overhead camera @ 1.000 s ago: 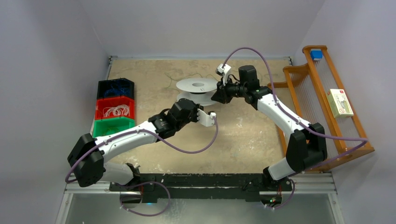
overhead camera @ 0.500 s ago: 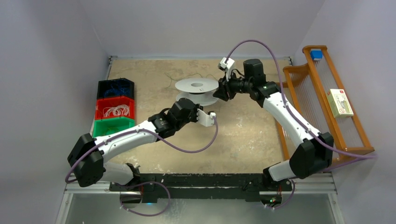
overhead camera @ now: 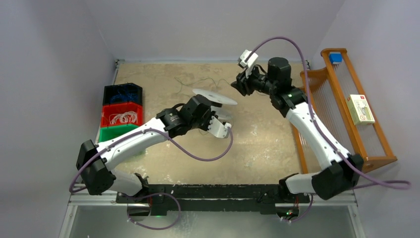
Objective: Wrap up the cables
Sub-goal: Wrap the cable around the cable reel.
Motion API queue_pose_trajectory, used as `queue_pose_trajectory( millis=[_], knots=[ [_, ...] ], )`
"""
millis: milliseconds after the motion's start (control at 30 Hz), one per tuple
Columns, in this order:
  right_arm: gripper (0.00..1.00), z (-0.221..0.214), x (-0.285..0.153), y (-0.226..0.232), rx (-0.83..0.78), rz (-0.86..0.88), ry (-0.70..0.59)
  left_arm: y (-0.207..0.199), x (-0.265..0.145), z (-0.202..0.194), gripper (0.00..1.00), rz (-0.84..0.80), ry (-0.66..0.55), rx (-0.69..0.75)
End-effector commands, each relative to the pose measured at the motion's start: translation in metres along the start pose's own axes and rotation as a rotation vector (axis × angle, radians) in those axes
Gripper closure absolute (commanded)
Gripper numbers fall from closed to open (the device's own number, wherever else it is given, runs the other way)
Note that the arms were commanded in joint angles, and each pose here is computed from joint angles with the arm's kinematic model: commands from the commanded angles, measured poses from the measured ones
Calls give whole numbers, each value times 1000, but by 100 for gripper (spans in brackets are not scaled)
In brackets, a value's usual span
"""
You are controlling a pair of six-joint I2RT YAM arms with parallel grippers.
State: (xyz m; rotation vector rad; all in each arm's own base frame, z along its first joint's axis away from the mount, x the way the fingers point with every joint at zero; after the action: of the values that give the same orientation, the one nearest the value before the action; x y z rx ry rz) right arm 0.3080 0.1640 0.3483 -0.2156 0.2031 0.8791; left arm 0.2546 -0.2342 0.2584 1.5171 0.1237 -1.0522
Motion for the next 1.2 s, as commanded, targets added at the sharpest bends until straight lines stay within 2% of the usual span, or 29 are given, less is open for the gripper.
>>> queue_pose_trajectory(
  millis=[0,133,333,567,800,1033,1167],
  knots=[
    [57,-52,45,1,98,96,132,18,-13,4,100,-42,-28,110],
    [59,-79,56,10,135,170,194,20,-7,3,100,-65,-19,138],
    [58,-104,48,24,154,220,238,14,22,-2,100,-72,31,177],
    [58,-131,46,37,191,276,289,27,42,3,100,-32,52,153],
    [59,-136,44,40,196,289,302,39,51,3,69,53,85,103],
    [58,-142,37,41,194,277,337,43,57,-2,57,172,136,43],
    [58,-137,29,45,197,283,333,39,57,-5,45,199,151,0]
  ],
)
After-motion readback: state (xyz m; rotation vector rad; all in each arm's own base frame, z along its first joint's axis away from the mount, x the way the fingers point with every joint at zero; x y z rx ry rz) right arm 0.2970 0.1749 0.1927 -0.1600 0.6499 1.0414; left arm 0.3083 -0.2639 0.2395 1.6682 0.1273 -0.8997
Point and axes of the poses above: each gripper's point midway between its finger pads, its own x axis out along the fingers, its own y axis along the line the jaws close on, z = x × y, the point moved 7 cm from there along -x, back along the fingers, and after that the axes turned 4 degrees about x, right-handed, at the moved point
